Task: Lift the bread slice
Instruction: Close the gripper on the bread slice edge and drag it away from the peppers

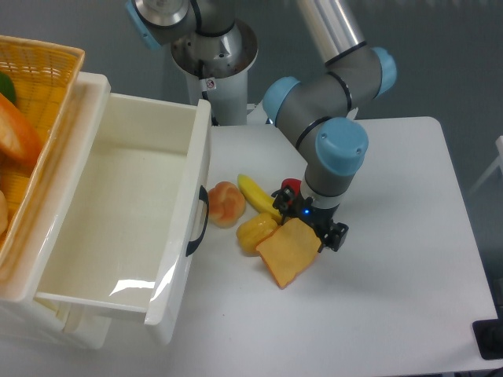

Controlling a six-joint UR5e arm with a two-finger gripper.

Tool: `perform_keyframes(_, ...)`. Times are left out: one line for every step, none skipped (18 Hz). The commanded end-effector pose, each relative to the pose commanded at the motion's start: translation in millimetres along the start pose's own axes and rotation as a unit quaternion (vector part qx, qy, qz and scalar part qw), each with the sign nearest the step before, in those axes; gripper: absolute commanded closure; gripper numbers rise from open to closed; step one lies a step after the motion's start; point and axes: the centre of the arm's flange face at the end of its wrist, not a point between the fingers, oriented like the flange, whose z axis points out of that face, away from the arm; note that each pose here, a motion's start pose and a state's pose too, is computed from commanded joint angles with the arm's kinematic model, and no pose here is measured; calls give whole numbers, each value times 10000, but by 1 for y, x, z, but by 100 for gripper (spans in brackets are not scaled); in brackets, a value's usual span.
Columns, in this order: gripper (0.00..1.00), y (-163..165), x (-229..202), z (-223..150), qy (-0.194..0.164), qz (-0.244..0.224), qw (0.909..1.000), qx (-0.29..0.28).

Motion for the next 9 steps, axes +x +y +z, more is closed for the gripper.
perform_keyframes(0, 0, 0, 1, 7, -1, 10000, -2)
perform_keyframes(0, -1, 0, 1, 15, 6, 10000, -5)
perform_keyframes(0, 0, 1, 2, 22, 5, 10000, -7)
perform_keyframes(3, 0, 1, 3, 30, 4, 10000, -10)
perform_keyframes(7, 0, 1, 3, 30, -4, 10000, -10)
perform_keyframes(18, 0, 1, 3, 30, -4, 10000, -10)
perform_keyframes(31, 0, 0, 1, 15, 6, 10000, -5)
perform_keyframes(46, 0, -2, -1, -1, 0, 10000, 1)
perform_keyframes(62, 1, -4, -4, -31, 4, 10000, 11)
